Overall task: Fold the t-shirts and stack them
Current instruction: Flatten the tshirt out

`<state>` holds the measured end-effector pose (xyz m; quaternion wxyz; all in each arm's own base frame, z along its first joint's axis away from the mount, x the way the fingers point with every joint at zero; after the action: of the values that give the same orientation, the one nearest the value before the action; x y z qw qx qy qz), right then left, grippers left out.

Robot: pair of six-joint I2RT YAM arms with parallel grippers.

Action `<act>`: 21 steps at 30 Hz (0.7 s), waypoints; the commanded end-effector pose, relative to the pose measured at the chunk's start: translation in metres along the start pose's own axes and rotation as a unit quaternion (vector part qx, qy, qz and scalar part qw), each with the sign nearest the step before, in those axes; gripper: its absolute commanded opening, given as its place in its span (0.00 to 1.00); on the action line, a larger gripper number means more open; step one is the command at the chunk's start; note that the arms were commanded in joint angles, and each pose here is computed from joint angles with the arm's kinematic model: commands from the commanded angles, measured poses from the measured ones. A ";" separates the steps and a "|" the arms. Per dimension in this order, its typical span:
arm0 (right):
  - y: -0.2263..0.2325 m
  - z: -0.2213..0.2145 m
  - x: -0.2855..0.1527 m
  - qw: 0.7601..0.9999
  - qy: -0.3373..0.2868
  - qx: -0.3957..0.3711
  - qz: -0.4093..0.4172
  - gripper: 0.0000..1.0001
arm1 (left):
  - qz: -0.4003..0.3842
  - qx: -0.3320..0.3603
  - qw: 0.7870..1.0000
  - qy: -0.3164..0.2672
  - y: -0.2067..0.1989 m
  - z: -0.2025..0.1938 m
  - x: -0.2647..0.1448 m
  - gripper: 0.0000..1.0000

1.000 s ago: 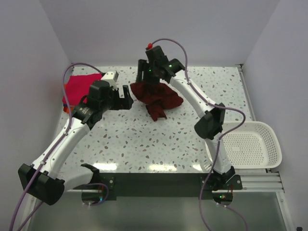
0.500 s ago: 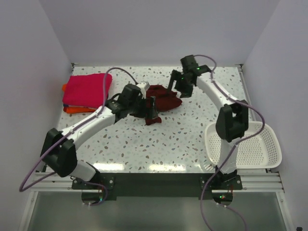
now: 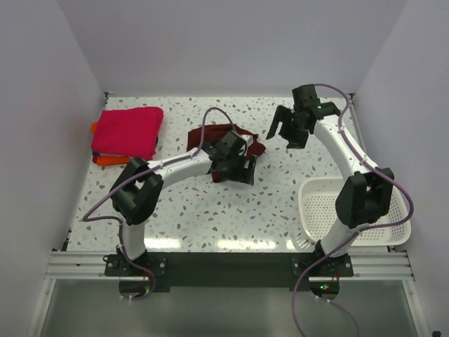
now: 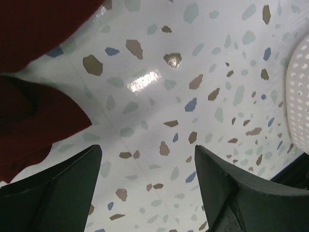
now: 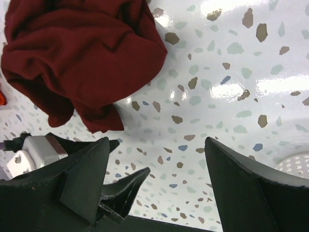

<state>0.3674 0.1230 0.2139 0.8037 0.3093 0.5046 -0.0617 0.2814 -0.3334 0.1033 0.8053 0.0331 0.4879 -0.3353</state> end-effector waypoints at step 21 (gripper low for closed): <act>-0.026 -0.024 -0.010 0.999 0.026 0.010 0.026 0.83 | 0.177 0.046 0.983 0.020 0.050 0.023 0.029 0.52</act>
<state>0.3363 0.1126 0.1883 0.7803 0.3220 0.5324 -0.0633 0.3265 -0.3197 0.0739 0.8334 0.1405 0.4871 -0.2201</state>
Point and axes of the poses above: each gripper's point midway between its finger pads, its own x axis out along the fingers, its own y axis along the line the jaws close on, z = x × y, the point moved 4 cm from there along -x, back along the fingers, and after that the axes turned 13 degrees about x, right-handed, at the moved point
